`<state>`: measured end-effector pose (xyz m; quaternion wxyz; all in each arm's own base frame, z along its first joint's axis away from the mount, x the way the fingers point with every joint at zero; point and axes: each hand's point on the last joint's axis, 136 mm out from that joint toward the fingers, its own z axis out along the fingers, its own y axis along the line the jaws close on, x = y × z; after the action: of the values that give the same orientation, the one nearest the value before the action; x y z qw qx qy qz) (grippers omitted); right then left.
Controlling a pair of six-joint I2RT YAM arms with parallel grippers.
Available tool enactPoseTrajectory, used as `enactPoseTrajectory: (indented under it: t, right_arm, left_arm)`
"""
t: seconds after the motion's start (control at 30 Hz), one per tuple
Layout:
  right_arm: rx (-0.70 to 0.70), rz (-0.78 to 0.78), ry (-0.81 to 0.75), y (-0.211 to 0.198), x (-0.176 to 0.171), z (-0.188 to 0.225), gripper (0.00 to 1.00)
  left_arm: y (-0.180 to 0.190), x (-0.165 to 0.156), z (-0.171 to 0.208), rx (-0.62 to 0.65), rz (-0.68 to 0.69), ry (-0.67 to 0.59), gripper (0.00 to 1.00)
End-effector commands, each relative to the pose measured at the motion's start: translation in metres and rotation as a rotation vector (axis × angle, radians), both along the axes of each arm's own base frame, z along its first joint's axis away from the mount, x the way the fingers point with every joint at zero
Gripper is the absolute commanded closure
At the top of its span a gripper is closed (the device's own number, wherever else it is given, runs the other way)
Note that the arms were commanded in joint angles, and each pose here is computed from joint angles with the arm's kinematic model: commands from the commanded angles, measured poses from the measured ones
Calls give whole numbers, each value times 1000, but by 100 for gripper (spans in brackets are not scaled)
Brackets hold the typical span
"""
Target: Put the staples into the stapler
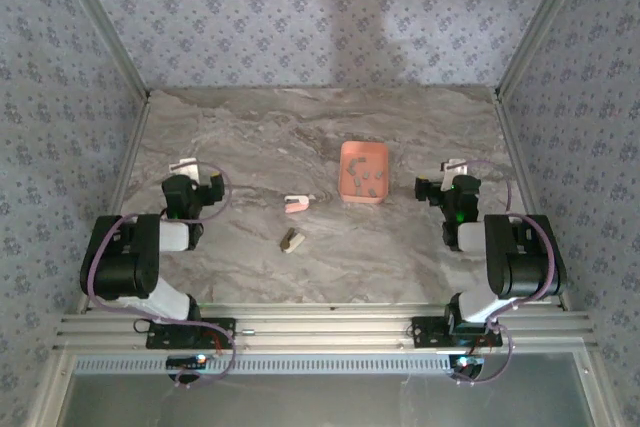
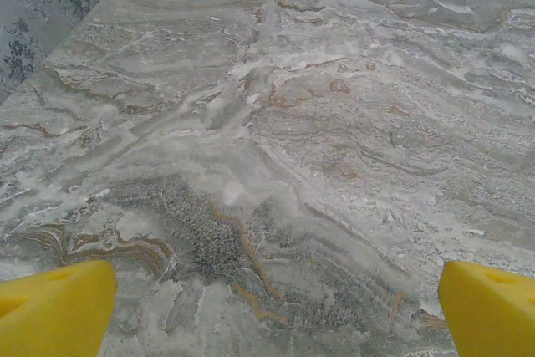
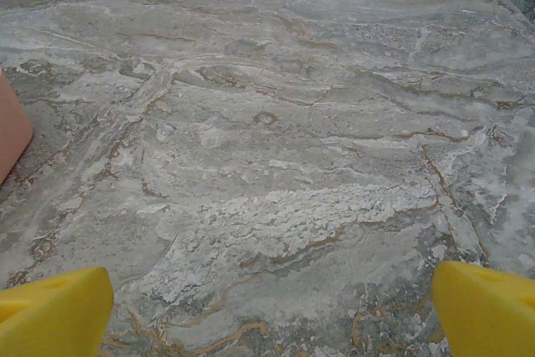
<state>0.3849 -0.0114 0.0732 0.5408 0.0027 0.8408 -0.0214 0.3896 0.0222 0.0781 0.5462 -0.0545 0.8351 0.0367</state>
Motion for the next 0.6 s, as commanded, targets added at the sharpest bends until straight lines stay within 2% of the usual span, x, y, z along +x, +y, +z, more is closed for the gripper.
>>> enactPoseTrajectory:
  t: [0.0, 0.57]
  right_arm:
    - [-18, -10, -42, -2, 6, 12, 0]
    - [-17, -8, -43, -2, 6, 12, 0]
  left_arm:
    - [-7, 8, 11, 4, -48, -21, 2]
    - [-6, 8, 11, 2, -48, -21, 1]
